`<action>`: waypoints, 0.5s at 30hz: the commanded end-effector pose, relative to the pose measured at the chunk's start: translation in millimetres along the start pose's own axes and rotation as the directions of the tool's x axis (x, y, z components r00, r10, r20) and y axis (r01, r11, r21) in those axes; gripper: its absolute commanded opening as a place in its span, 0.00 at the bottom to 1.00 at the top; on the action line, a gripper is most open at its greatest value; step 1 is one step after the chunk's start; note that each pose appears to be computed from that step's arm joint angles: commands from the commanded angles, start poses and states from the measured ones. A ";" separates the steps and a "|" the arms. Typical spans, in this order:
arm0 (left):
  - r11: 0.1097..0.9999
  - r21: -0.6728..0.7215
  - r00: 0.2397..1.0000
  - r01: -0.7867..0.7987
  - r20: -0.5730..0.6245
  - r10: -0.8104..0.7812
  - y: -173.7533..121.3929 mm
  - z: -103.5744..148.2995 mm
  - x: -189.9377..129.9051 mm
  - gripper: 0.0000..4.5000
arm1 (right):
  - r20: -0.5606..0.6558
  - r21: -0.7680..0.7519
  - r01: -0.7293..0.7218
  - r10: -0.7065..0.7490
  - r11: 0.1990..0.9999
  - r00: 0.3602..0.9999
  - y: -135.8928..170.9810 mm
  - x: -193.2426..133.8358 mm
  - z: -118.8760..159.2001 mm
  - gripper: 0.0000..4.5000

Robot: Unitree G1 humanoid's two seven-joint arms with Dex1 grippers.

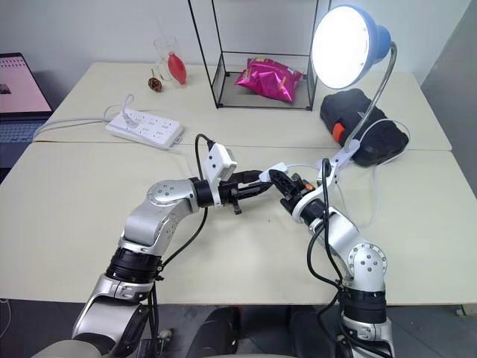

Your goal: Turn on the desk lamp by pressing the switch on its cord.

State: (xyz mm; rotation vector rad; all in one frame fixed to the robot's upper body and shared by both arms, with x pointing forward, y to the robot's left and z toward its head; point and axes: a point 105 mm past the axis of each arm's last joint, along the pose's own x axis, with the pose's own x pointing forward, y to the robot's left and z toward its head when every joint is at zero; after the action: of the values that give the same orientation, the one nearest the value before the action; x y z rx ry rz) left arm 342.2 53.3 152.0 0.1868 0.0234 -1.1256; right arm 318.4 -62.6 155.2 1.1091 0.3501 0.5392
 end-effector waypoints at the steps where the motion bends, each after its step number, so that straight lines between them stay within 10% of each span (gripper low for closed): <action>1: 0.999 0.050 0.999 0.020 0.046 -0.022 -4.3 16.4 1.2 0.24 | 0.001 -0.032 0.001 -0.001 1.000 1.000 2.3 -1.1 0.5 0.11; 13: 0.998 0.052 0.999 0.017 0.051 -0.020 -3.3 18.1 1.9 0.24 | 0.002 -0.054 0.004 -0.004 0.999 1.000 -1.5 -3.1 0.6 0.11; 15: 0.998 0.053 0.999 0.016 0.051 -0.019 -3.2 18.2 1.7 0.24 | -0.003 -0.060 -0.002 0.002 0.998 1.000 -1.4 -4.0 -0.6 0.30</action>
State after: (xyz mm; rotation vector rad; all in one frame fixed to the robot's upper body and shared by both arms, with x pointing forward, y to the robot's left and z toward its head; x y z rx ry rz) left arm 342.2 53.0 151.9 0.1863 0.0240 -1.1260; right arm 318.0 -63.8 152.3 1.0728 0.3453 0.5430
